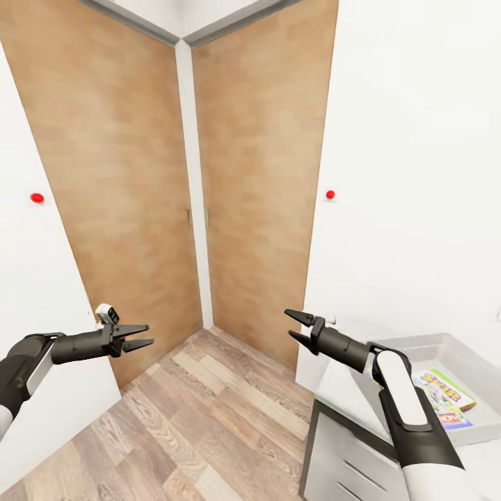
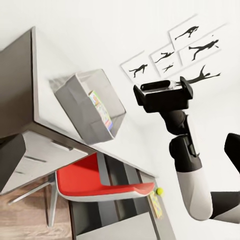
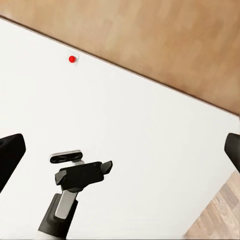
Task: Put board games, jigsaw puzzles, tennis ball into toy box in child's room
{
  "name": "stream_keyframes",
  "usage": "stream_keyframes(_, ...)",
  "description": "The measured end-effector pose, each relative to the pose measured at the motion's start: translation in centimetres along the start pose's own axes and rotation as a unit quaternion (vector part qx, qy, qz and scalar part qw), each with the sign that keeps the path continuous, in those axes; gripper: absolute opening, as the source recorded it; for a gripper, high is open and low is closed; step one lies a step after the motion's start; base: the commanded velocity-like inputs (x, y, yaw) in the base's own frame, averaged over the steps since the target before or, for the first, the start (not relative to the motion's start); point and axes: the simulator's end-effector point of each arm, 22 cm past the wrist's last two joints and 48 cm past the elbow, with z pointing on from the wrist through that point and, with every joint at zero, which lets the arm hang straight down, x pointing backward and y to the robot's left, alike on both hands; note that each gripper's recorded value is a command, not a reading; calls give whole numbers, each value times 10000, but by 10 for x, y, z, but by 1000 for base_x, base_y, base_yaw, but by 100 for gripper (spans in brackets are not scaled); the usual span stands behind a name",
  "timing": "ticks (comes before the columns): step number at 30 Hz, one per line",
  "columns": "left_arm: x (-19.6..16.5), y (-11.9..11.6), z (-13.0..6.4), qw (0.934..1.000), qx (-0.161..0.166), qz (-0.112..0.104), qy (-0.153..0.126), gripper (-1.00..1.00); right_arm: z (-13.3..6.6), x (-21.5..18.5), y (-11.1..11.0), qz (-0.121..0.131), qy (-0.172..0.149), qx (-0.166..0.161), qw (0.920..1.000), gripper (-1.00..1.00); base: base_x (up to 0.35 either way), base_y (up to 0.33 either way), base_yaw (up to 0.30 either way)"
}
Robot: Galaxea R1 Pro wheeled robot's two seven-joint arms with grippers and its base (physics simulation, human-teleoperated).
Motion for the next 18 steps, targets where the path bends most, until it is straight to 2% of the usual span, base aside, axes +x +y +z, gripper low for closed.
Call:
stream_keyframes(5, 0, -3, -1, 10000, 3, 26, -4, 100, 4, 9, 0, -4, 95, 18, 10000, 100, 0, 0, 237)
stream_keyframes(13, -1, -6, -1, 10000, 10, 61, -7, 100, 15, 16, 0, -88, 79, 41, 9999, 100, 0, 0, 242)
stream_keyframes(18, -1, -7, 0, 10000, 16, 70, -4, 100, 18, 19, 0, -134, 93, 37, 9999, 100, 0, 0, 116)
